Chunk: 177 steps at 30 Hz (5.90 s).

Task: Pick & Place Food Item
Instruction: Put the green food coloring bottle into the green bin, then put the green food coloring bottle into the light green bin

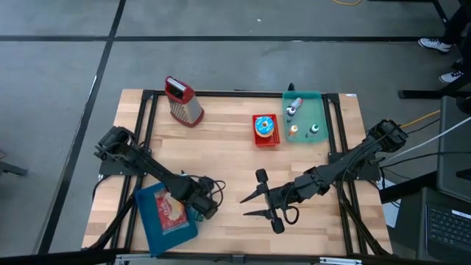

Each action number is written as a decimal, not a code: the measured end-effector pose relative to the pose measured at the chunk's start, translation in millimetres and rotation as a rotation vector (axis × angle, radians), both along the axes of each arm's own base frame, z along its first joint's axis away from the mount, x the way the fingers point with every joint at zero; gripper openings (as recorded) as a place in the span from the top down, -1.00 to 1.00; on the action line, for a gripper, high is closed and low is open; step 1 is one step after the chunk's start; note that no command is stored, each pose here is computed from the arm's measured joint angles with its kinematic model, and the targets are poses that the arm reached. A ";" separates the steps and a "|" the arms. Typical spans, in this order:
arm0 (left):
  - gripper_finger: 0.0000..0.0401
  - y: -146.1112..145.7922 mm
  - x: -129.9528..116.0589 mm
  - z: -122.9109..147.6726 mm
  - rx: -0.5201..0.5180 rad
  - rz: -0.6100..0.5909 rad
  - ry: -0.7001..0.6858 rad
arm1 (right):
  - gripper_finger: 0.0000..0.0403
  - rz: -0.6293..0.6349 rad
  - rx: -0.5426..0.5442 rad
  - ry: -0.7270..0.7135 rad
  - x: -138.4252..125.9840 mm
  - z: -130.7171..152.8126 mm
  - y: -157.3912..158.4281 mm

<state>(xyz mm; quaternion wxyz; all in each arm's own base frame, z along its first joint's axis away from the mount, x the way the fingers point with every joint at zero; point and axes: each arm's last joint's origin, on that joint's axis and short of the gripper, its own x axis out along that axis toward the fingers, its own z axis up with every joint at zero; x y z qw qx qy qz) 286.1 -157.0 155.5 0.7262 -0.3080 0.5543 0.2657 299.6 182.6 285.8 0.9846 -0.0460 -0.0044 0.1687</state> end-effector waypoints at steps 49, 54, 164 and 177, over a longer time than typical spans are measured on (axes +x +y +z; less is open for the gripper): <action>-0.03 9.3 8.6 -18.3 -0.014 -0.020 0.080 | 0.18 -0.002 -0.002 -0.001 0.3 -0.2 -0.3; 0.10 9.9 8.1 -16.0 0.012 -0.060 0.071 | 0.18 -0.002 0.000 0.000 0.3 -0.2 -0.3; 0.48 7.0 86.6 75.2 0.646 -0.382 -0.496 | 0.18 0.053 -0.052 -0.112 -35.0 23.7 26.5; 0.48 6.0 82.3 173.1 0.780 -0.389 -1.006 | 0.18 -0.155 -0.107 -0.138 -60.9 35.1 39.2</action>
